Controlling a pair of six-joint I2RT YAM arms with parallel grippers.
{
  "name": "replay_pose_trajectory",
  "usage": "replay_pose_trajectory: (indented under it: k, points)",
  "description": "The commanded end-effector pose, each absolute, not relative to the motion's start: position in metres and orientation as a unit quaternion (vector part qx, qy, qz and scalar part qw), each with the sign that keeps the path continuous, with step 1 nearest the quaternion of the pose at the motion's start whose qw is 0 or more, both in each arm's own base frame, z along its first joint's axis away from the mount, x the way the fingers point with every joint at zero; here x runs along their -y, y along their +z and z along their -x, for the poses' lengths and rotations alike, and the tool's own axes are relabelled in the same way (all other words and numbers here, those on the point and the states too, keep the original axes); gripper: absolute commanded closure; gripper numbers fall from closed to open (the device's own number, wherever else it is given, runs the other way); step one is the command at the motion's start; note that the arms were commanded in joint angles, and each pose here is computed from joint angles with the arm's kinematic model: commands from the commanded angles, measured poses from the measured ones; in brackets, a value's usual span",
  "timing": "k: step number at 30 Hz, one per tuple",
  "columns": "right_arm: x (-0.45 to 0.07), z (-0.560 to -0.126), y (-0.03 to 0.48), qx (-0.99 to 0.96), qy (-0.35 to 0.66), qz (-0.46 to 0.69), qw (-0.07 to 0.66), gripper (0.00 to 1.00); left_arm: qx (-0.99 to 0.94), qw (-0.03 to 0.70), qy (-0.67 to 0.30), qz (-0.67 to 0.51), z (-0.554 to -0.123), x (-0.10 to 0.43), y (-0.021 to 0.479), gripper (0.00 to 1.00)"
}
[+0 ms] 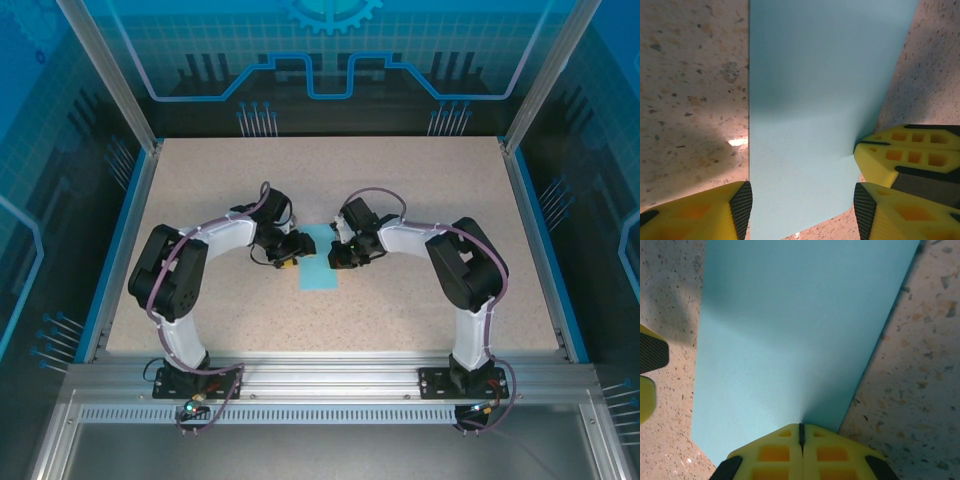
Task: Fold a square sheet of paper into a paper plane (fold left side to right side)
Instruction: Third fold the triangle at the center of the table.
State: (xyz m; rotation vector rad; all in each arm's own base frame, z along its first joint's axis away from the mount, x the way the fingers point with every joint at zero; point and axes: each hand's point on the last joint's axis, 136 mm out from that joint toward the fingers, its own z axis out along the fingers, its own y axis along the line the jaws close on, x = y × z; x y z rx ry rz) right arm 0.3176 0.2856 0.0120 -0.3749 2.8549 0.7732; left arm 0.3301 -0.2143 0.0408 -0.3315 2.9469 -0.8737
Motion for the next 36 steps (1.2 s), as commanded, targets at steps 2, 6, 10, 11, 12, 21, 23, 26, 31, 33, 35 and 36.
replay_pose_trajectory:
  k: [2, 6, 10, 11, 12, 21, 23, 26, 31, 33, 35, 36]
  points:
    - [-0.251, -0.291, -0.024, -0.977, 0.173, 0.121, 0.025, 1.0, -0.951, 0.007, -0.293, 0.097, -0.326, 0.218, 0.034, 0.42]
    - [-0.249, -0.291, -0.023, -0.978, 0.169, 0.122, 0.025, 1.0, -0.957, 0.022, -0.276, 0.091, -0.339, 0.216, 0.035, 0.42]
    - [-0.252, -0.291, -0.022, -0.976, 0.176, 0.122, 0.026, 1.0, -0.962, 0.036, -0.257, 0.084, -0.354, 0.213, 0.033, 0.41]
    - [-0.253, -0.291, -0.022, -0.976, 0.178, 0.123, 0.027, 1.0, -0.963, 0.039, -0.254, 0.083, -0.359, 0.213, 0.032, 0.41]
    - [-0.254, -0.291, -0.021, -0.976, 0.179, 0.123, 0.027, 1.0, -0.964, 0.044, -0.251, 0.08, -0.364, 0.212, 0.032, 0.41]
    - [-0.255, -0.29, -0.02, -0.975, 0.183, 0.122, 0.03, 1.0, -0.972, 0.076, -0.209, 0.08, -0.403, 0.203, 0.026, 0.37]
    - [-0.255, -0.291, -0.02, -0.975, 0.183, 0.123, 0.031, 1.0, -0.972, 0.079, -0.207, 0.078, -0.409, 0.203, 0.024, 0.37]
    - [-0.255, -0.291, -0.019, -0.975, 0.184, 0.122, 0.031, 1.0, -0.972, 0.084, -0.206, 0.074, -0.417, 0.205, 0.022, 0.37]
    - [-0.255, -0.291, -0.019, -0.975, 0.184, 0.123, 0.031, 1.0, -0.971, 0.087, -0.211, 0.069, -0.426, 0.208, 0.02, 0.37]
    - [-0.255, -0.291, -0.019, -0.975, 0.184, 0.123, 0.031, 1.0, -0.97, 0.083, -0.219, 0.068, -0.425, 0.21, 0.02, 0.38]
    - [-0.255, -0.291, -0.019, -0.975, 0.183, 0.123, 0.031, 1.0, -0.968, 0.077, -0.229, 0.066, -0.422, 0.213, 0.018, 0.4]
    - [-0.255, -0.291, -0.019, -0.975, 0.184, 0.123, 0.032, 1.0, -0.967, 0.075, -0.233, 0.066, -0.421, 0.215, 0.018, 0.4]
